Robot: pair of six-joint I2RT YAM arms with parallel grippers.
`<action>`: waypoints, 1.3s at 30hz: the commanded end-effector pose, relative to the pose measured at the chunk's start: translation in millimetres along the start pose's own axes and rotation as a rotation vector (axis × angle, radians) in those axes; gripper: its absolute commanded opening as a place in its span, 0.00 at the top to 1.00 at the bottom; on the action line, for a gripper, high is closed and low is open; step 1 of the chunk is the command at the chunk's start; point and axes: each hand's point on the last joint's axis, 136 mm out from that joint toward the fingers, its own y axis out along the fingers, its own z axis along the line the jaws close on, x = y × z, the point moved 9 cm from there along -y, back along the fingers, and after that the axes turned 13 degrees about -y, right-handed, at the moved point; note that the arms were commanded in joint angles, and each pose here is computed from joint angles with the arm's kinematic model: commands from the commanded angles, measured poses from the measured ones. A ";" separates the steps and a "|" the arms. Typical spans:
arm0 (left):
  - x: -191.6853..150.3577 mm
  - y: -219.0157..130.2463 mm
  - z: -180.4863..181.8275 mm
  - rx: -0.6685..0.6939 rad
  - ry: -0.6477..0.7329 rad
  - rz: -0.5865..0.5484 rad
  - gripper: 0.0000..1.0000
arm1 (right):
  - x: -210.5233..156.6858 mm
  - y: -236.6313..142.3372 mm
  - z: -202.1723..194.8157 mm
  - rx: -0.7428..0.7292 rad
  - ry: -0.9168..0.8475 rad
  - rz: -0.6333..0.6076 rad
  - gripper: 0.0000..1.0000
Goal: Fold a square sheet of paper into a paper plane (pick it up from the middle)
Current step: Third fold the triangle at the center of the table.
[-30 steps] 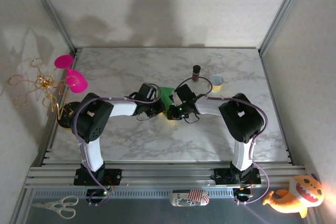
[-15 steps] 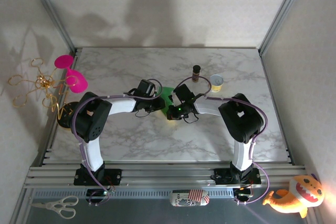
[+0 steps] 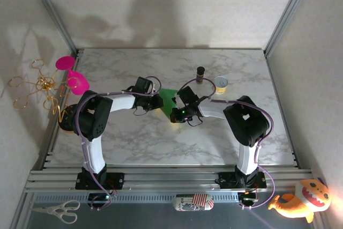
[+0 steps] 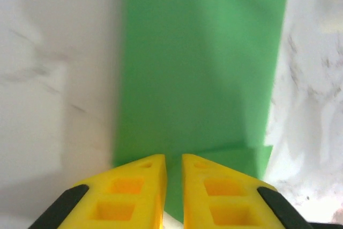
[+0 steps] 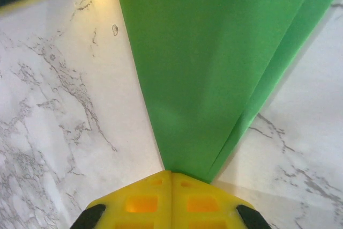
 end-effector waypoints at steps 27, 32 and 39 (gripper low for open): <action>-23.7 1.1 -21.5 -0.039 -0.043 -0.036 0.92 | -43.7 11.9 -24.9 -0.133 0.076 0.197 0.96; -25.1 8.6 -9.5 0.029 -0.053 -0.041 0.94 | -17.3 -1.5 -7.3 -0.018 0.027 0.085 0.95; -27.0 16.1 0.7 0.085 -0.074 -0.032 0.96 | 31.0 -25.3 17.9 0.097 -0.031 -0.108 0.94</action>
